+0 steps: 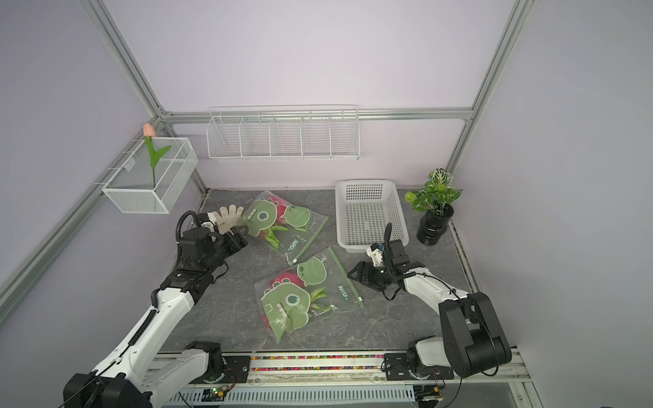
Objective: Open the zip-top bag and take out the dragon fruit
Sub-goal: Pick up the zipper food storage bag at the center of the board.
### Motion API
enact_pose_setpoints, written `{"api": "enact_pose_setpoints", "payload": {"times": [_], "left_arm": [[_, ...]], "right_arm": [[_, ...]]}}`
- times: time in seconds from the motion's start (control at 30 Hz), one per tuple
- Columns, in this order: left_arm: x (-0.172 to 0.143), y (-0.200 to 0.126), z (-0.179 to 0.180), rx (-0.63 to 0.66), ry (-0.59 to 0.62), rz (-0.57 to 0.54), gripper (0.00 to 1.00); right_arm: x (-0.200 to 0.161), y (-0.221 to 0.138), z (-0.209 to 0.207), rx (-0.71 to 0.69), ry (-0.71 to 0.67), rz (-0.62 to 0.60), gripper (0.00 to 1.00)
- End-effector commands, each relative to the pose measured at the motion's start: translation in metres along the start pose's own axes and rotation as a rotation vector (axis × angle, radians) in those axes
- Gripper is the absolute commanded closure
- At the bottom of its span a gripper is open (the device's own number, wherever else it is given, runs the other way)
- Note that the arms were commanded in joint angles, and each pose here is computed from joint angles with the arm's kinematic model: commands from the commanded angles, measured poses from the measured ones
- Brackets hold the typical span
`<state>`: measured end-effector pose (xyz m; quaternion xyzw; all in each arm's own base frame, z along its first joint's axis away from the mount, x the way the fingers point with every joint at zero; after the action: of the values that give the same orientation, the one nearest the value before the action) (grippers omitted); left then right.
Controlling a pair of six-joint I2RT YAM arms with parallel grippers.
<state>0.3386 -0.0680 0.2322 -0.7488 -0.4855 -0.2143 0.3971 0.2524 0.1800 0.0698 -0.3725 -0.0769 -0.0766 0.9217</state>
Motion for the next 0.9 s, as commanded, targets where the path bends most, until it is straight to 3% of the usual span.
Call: {"api": "enact_pose_setpoints", "payload": {"times": [0.0, 0.33, 0.5, 0.77, 0.87], "left_arm": [[0.006, -0.004, -0.008, -0.033, 0.023, -0.031, 0.18], [0.005, -0.005, -0.012, -0.068, 0.044, -0.047, 0.18], [0.006, -0.006, -0.012, -0.069, 0.048, -0.048, 0.18], [0.003, -0.006, -0.016, -0.091, 0.052, -0.03, 0.18], [0.004, -0.01, -0.021, -0.112, 0.066, -0.03, 0.18]], "right_arm": [[0.008, 0.013, 0.001, 0.026, 0.011, -0.019, 0.25], [-0.001, 0.041, 0.01, 0.06, 0.003, 0.045, 0.35], [-0.004, 0.045, 0.018, 0.072, -0.009, 0.05, 0.47], [-0.005, 0.036, 0.043, 0.09, -0.026, 0.025, 0.77], [-0.003, 0.027, 0.061, 0.073, -0.063, -0.005, 0.8]]}}
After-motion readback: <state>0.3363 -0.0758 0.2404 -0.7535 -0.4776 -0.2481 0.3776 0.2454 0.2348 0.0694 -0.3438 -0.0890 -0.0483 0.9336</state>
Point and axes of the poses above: each gripper's point midway between its finger pads, its own y axis out along the fingers, its own z axis along the line the jaws close on, x = y × z, the point moved 1 cm from there along -y, back along the fingers, and after that the axes turned 5 degrees about -y, right-handed, at the moved point
